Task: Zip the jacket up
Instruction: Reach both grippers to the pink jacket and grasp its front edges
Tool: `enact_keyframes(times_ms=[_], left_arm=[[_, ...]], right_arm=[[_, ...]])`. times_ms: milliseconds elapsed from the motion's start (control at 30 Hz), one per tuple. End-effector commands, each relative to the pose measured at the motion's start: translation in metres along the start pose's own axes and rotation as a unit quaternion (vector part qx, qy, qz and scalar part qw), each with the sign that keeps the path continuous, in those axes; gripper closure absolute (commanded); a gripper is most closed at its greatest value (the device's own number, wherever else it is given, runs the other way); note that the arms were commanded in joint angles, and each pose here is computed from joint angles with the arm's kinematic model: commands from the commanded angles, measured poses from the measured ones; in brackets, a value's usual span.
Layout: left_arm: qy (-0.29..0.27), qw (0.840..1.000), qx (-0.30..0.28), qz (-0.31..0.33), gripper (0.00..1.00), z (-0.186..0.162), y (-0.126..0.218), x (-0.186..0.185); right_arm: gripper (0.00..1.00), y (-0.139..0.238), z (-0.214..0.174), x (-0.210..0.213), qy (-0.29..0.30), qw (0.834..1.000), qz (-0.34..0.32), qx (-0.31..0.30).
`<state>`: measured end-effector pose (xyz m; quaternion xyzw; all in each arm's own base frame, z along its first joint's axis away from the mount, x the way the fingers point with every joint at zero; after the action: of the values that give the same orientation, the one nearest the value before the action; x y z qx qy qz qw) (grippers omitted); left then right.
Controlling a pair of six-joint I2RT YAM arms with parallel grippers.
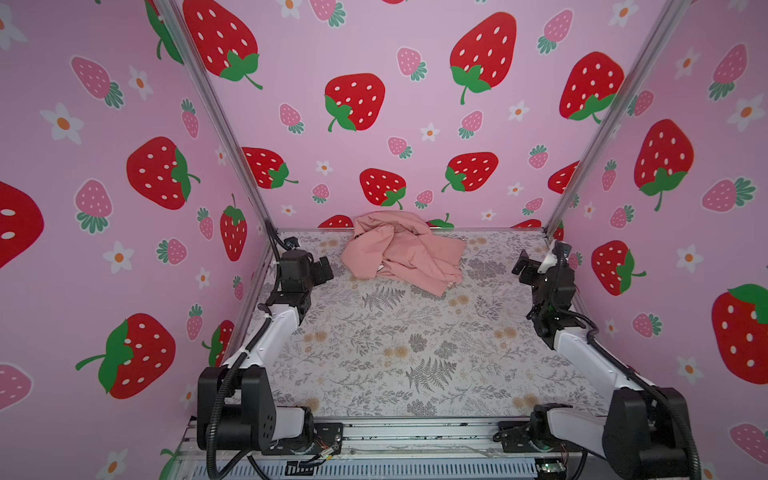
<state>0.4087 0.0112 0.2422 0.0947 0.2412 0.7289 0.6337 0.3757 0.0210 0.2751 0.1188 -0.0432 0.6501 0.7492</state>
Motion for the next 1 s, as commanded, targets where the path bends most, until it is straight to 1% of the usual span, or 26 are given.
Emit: enact_keyframes(times_ms=[0,33,67,100,167,233,333,433,500,533,700,767,833,900,967], left_arm=[[0.11,0.98,0.13,-0.102,0.01,-0.021,-0.007,-0.032],[0.123,0.97,0.151,-0.143,0.01,-0.022,-0.013,-0.046],[0.139,0.959,0.168,-0.178,0.01,-0.021,-0.02,-0.058],[0.154,0.949,0.189,-0.199,0.01,-0.025,-0.029,-0.067],[0.177,0.937,0.212,-0.213,0.01,-0.031,-0.046,-0.076],[0.196,0.929,0.225,-0.219,0.01,-0.038,-0.062,-0.079],[0.2,0.927,0.244,-0.203,0.01,-0.052,-0.082,-0.077],[0.208,0.926,0.255,-0.187,0.01,-0.066,-0.098,-0.073],[0.209,0.925,0.258,-0.185,0.02,-0.073,-0.109,-0.072],[0.212,0.924,0.258,-0.188,0.03,-0.075,-0.114,-0.073],[0.228,0.919,0.244,-0.21,0.07,-0.079,-0.139,-0.079],[0.231,0.917,0.242,-0.218,0.09,-0.08,-0.148,-0.083],[0.23,0.914,0.245,-0.229,0.15,-0.082,-0.157,-0.089],[0.23,0.91,0.252,-0.237,0.23,-0.086,-0.165,-0.094],[0.235,0.903,0.261,-0.247,0.42,-0.087,-0.172,-0.098]], right_arm=[[0.01,0.017,-0.021,-0.002,-0.025,0.996,0.004,0.086],[0.01,0.023,-0.018,-0.002,-0.044,0.995,0.009,0.09],[0.01,0.028,-0.015,0.002,-0.053,0.993,0.033,0.098],[0.01,0.034,-0.01,0.008,-0.057,0.991,0.052,0.106],[0.01,0.043,-0.008,0.019,-0.068,0.985,0.088,0.13],[0.03,0.052,-0.009,0.031,-0.075,0.977,0.13,0.153],[0.0,0.065,-0.019,0.04,-0.087,0.964,0.17,0.184],[0.01,0.078,-0.03,0.046,-0.091,0.954,0.2,0.202],[0.01,0.084,-0.039,0.048,-0.092,0.95,0.208,0.213],[0.01,0.091,-0.034,0.049,-0.092,0.951,0.217,0.201],[0.0,0.105,-0.044,0.05,-0.097,0.945,0.228,0.212],[0.02,0.11,-0.046,0.051,-0.097,0.943,0.233,0.216],[0.07,0.113,-0.047,0.053,-0.096,0.941,0.24,0.219],[0.11,0.115,-0.046,0.055,-0.094,0.94,0.243,0.222],[0.15,0.116,-0.047,0.057,-0.092,0.938,0.246,0.225]])
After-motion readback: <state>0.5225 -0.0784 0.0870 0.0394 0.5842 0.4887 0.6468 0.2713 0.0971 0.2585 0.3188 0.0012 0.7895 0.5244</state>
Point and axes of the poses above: each gripper's point midway between its finger pads, its own y axis back along the fingers, its own x axis along the line the jaws close on, z = x × y, the point moved 3 cm from there along y, back along the fingers, and after that the axes turned 6 degrees about -y, right-handed, at the moved point
